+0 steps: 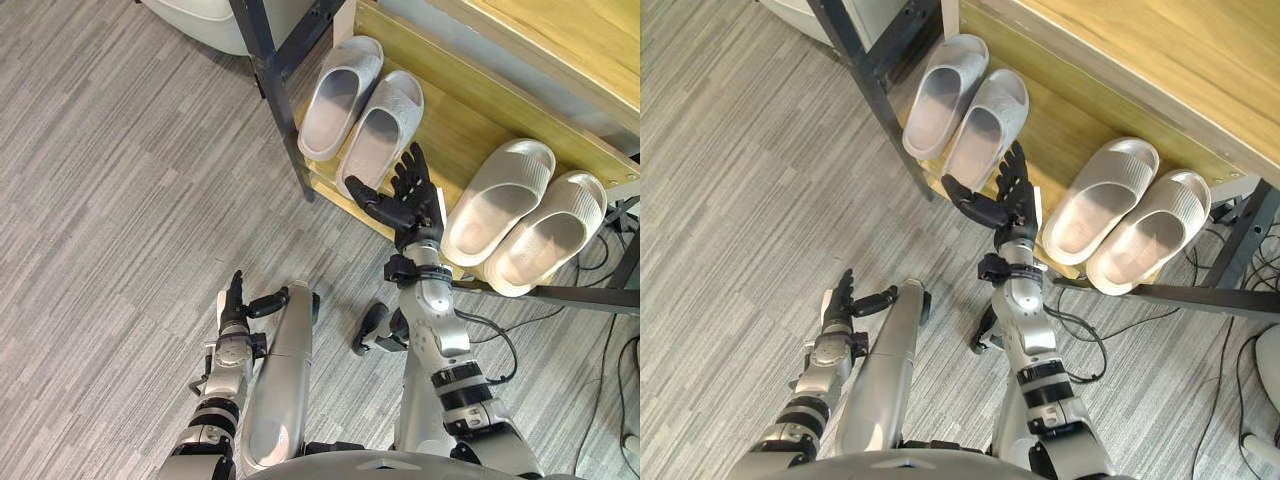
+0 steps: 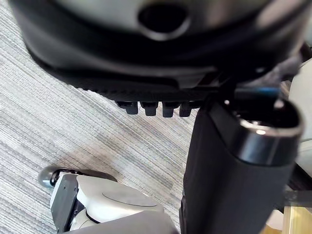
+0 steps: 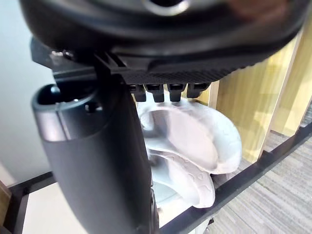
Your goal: Organize the slippers on the shoe rack
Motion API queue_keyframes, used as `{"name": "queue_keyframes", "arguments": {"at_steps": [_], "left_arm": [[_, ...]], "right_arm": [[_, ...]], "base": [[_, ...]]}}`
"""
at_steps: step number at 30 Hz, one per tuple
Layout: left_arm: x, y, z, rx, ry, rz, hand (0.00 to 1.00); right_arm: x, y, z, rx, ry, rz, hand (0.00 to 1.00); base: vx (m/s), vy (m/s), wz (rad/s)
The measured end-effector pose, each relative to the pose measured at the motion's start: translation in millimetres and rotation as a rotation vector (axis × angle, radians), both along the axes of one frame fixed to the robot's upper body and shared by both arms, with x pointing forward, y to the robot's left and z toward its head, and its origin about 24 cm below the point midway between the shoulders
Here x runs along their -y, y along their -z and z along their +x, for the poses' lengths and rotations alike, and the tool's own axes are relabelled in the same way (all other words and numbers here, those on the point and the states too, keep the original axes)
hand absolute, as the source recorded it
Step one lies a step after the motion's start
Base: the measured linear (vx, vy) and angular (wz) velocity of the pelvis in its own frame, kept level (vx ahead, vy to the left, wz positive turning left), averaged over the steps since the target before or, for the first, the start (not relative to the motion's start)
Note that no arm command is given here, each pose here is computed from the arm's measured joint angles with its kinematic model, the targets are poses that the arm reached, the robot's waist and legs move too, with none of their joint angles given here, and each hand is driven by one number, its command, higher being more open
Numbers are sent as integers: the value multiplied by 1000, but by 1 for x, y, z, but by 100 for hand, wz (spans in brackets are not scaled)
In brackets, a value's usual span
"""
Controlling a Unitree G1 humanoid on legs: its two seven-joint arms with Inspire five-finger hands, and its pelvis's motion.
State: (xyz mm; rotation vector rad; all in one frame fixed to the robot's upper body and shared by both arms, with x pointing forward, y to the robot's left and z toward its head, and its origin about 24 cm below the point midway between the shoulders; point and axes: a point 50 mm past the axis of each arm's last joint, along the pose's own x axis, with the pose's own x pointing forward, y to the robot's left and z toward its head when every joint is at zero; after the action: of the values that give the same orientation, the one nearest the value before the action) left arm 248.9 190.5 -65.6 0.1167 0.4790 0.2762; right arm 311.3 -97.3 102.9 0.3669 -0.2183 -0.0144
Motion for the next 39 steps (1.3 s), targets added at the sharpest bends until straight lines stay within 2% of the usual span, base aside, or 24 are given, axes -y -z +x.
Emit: {"name": "queue_keyframes", "arguments": {"at_steps": [24,31,39], "left_arm": [[6,6,-1,-25,-36,-46,100],[10,8,0,-39,-6,-64,100],[16,29,-24,-152,39,-61,100]], "right_arm": [[19,-16,21,-6,111,85,100],[29,13,-10,-56,149,64,100],[28,42,-63,-102,133,-131,100]], "base": [[19,18,3],[32,36,-7],[98,23,-11]]}}
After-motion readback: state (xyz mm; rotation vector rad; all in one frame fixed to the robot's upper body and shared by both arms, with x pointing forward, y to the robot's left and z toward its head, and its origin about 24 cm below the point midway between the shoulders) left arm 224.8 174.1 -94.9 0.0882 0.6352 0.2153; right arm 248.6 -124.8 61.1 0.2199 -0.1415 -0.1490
